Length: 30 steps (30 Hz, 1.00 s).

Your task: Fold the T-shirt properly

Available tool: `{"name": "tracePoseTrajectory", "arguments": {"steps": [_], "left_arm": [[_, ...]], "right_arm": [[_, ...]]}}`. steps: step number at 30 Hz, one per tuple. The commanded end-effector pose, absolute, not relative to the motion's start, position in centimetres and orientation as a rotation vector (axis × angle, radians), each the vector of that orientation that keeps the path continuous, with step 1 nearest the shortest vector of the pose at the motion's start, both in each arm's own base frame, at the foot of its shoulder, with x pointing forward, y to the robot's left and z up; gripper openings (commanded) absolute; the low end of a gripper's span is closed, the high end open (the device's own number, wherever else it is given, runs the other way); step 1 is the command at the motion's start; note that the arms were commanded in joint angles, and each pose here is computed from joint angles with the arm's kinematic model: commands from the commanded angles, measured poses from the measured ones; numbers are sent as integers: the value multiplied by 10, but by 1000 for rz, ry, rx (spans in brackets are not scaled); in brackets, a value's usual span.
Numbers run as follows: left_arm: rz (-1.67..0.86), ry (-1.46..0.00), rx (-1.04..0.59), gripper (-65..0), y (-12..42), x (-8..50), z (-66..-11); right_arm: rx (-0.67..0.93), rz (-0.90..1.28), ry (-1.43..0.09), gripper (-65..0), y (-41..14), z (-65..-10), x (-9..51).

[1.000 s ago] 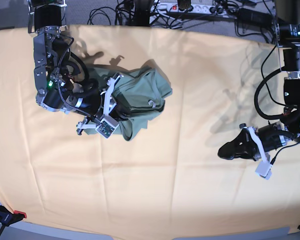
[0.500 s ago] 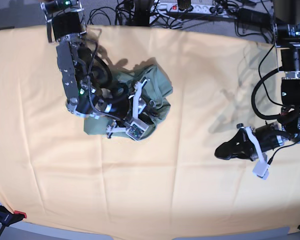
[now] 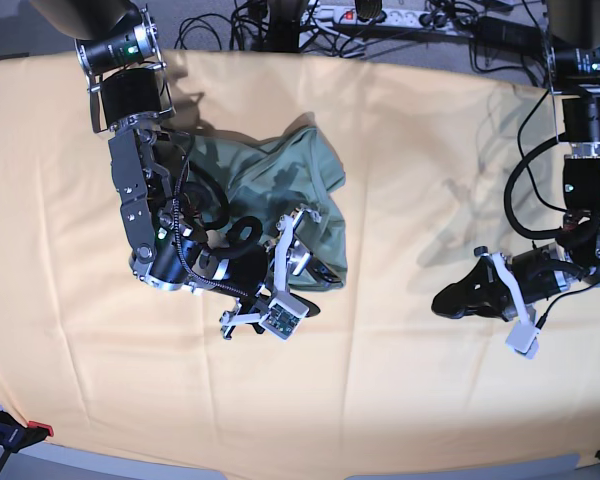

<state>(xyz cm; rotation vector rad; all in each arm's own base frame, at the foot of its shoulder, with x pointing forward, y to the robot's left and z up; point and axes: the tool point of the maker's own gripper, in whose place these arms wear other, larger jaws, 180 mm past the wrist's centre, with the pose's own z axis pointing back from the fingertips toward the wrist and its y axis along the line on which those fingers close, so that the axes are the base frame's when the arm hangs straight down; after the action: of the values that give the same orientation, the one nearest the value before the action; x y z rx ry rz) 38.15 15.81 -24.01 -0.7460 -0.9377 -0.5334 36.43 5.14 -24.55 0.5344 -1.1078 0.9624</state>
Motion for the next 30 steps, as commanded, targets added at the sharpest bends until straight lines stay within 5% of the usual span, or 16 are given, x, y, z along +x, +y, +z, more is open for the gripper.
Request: {"name": "tracePoseTrajectory", "arguments": {"steps": [1,3,6,7,30], "left_arm": [[-549,-1006,-752,-650,160,388,-218],[-554,-994,-743,-650,161,388,-220],[-565,-968,-733,-650,161,385,-224],[-570,-955,-728,-650,161,384,-226],[-1165,-738,-851,-650,-9,282,-256]], "right_arm": [[524,961,-1183,-348,52,-221,375],[465,949,-1174,-380,45,-223,383],[336,945,-1119,-634,24,-231,395],[307,935,-1103,-650,17,-233,398],[87,868,-985,-650,-119,-270,408]]}}
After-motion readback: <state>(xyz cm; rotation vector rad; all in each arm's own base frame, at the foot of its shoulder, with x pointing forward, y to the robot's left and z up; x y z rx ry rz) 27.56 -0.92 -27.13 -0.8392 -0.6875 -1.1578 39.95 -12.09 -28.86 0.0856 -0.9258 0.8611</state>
